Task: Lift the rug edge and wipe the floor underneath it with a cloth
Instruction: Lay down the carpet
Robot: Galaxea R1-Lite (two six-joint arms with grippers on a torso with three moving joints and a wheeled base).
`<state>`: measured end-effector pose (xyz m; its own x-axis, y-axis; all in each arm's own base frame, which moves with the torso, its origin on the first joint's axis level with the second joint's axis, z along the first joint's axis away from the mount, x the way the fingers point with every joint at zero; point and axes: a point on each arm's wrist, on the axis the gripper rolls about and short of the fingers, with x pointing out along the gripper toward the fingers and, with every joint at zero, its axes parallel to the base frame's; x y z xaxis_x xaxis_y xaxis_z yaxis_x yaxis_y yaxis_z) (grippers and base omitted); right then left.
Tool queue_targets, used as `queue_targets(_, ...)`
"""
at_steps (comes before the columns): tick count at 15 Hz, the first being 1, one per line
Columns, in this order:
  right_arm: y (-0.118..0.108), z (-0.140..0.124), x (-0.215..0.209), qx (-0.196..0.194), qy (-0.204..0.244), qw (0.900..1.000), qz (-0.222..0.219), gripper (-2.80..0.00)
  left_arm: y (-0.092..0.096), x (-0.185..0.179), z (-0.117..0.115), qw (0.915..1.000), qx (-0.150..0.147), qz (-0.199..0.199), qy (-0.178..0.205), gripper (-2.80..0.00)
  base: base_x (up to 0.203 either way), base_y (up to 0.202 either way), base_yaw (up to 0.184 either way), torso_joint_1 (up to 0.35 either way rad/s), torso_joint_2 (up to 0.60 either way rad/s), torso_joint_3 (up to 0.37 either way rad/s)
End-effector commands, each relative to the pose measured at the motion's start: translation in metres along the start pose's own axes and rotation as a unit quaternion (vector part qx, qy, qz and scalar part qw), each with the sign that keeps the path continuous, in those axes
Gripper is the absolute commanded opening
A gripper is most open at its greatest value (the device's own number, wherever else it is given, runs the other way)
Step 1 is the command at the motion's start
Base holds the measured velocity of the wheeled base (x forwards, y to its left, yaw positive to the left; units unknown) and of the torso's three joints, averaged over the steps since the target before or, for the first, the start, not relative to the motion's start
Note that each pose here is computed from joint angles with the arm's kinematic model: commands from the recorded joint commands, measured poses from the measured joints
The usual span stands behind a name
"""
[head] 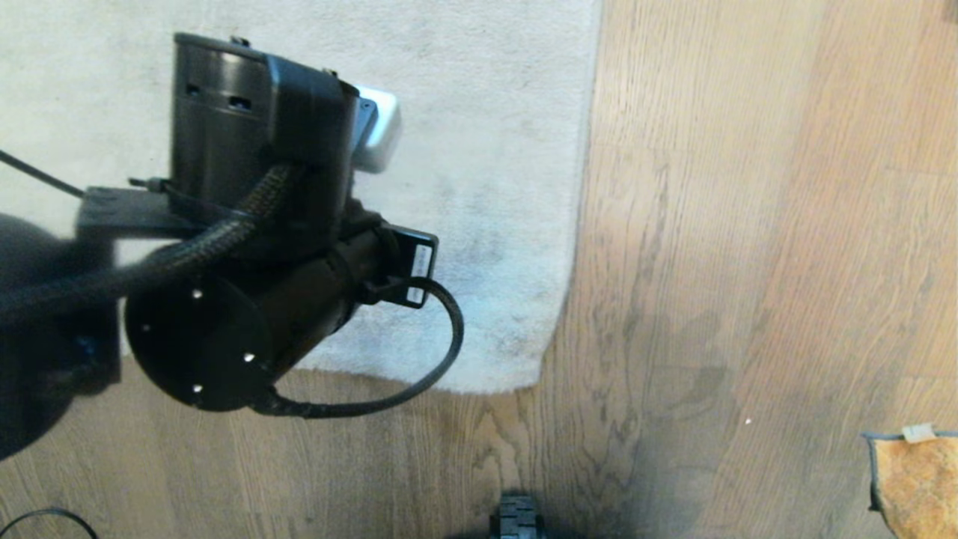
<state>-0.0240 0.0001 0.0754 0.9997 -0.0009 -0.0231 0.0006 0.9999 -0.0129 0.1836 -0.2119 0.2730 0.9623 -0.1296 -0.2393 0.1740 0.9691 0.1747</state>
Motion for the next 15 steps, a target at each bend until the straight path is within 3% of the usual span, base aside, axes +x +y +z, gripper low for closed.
queue_targets(1, 0.0, 0.0, 0.0, 0.0, 0.001, 1.0, 0.0, -2.8, -0.023, 0.015, -0.01, 0.9999, 0.011, -0.008, 0.008, -2.8, 0.0, 0.0, 0.0, 0.0, 0.0, 0.0)
queue_targets(7, 0.0, 0.0, 0.0, 0.0, 0.0, 1.0, 0.0, -2.8, -0.068, 0.041, -0.034, 0.9984, 0.033, -0.029, 0.036, -2.8, 0.0, 0.0, 0.0, 0.0, 0.0, 0.0)
queue_targets(11, 0.0, 0.0, 0.0, 0.0, 0.001, 1.0, 0.0, -2.8, -0.07, 0.045, -0.055, 0.99, 0.084, -0.024, 0.111, -2.8, 0.0, 0.0, 0.0, 0.0, 0.0, 0.0)
queue_targets(13, 0.0, 0.0, 0.0, 0.0, 0.001, 1.0, 0.0, -2.8, -0.081, 0.049, -0.068, 0.9872, 0.051, -0.04, 0.146, -2.8, 0.0, 0.0, 0.0, 0.0, 0.0, 0.0)
queue_targets(15, 0.0, 0.0, 0.0, 0.0, 0.001, 1.0, 0.0, -2.8, -0.092, 0.055, -0.076, 0.9857, 0.037, -0.047, 0.158, -2.8, 0.0, 0.0, 0.0, 0.0, 0.0, 0.0)
